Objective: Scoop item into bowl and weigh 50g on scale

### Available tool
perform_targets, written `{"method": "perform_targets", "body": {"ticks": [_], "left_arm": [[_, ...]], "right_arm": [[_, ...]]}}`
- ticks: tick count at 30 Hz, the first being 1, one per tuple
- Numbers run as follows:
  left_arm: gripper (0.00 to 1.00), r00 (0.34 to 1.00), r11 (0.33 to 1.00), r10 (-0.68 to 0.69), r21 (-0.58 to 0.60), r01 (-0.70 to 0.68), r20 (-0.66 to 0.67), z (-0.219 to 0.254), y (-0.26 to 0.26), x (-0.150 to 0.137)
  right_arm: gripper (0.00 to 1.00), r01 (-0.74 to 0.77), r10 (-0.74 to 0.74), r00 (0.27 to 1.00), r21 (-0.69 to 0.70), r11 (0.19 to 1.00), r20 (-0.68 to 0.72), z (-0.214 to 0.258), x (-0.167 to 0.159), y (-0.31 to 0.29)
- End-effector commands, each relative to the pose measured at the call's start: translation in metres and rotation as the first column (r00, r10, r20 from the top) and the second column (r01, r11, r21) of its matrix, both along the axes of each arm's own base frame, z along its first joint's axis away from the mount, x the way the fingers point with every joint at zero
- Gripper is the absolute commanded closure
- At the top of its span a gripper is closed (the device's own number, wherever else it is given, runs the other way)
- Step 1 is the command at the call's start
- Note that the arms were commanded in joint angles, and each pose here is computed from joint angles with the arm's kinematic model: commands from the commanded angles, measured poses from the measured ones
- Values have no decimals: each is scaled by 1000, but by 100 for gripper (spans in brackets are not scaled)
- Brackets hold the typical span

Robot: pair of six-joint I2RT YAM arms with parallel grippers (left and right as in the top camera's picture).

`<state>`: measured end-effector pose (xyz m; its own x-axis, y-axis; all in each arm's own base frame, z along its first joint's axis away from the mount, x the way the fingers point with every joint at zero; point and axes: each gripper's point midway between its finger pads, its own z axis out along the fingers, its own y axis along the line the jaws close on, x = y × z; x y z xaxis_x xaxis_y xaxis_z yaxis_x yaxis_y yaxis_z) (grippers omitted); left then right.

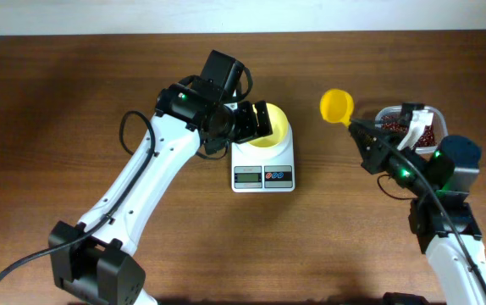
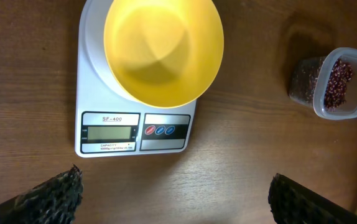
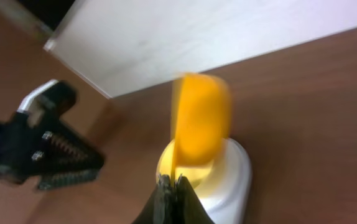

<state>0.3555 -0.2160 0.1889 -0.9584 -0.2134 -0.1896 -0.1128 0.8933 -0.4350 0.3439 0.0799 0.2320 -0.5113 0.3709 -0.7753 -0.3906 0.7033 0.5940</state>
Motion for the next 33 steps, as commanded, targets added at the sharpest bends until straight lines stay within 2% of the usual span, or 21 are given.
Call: {"method": "perform_targets", "body": {"ticks": [1, 3, 7, 11, 13, 16, 19, 20, 22, 23, 24, 25, 32, 33], "left_arm": [[1, 1000, 1000, -1, 4, 1, 12, 1, -1, 4], [1, 1000, 1000, -1, 1, 1, 18, 1, -1, 6], [1, 1000, 1000, -1, -1, 1, 22, 2, -2, 6], [1, 1000, 1000, -1, -2, 1, 26, 2, -2, 7], [1, 999, 1000, 0, -4, 0, 36, 3, -2, 9], [1, 996, 997, 40, 68, -45, 81, 1, 11, 19], [1, 994, 996, 43, 68, -50, 97, 3, 11, 23], [26, 994, 997, 43, 67, -50, 100, 3, 11, 23], [61, 992, 994, 53, 86, -63, 112, 3, 14, 26], [84, 992, 993, 48, 99, -60, 120, 3, 16, 27], [96, 991, 992, 48, 110, -62, 126, 2, 18, 28], [100, 990, 992, 18, 122, -36, 141, 3, 18, 29], [100, 952, 987, -114, 143, 75, 284, 18, 8, 50], [92, 951, 987, -114, 141, 75, 289, 18, 7, 51]], "right_arm": [[96, 138, -153, 984, -158, 978, -89, 3, 6, -29], [96, 118, -139, 982, -165, 979, -125, 5, 1, -27], [96, -11, 2, 995, -94, 996, -102, 20, -15, -4], [96, -85, 81, 991, -30, 996, -105, 28, -25, 9], [96, -101, 99, 990, -22, 995, -103, 29, -27, 11], [96, -156, 156, 983, 6, 988, -97, 33, -33, 19], [96, -156, 155, 983, 6, 988, -97, 32, -33, 19], [96, -156, 156, 983, 6, 988, -97, 32, -33, 19], [96, -155, 155, 982, 8, 988, -105, 31, -34, 19], [96, -155, 155, 982, 9, 988, -108, 30, -34, 19], [96, -155, 155, 982, 9, 988, -108, 30, -34, 19], [96, -155, 155, 982, 9, 988, -108, 30, -34, 19], [96, -155, 155, 980, 13, 988, -124, 28, -35, 19], [96, -155, 156, 979, 15, 988, -131, 26, -36, 19]]}}
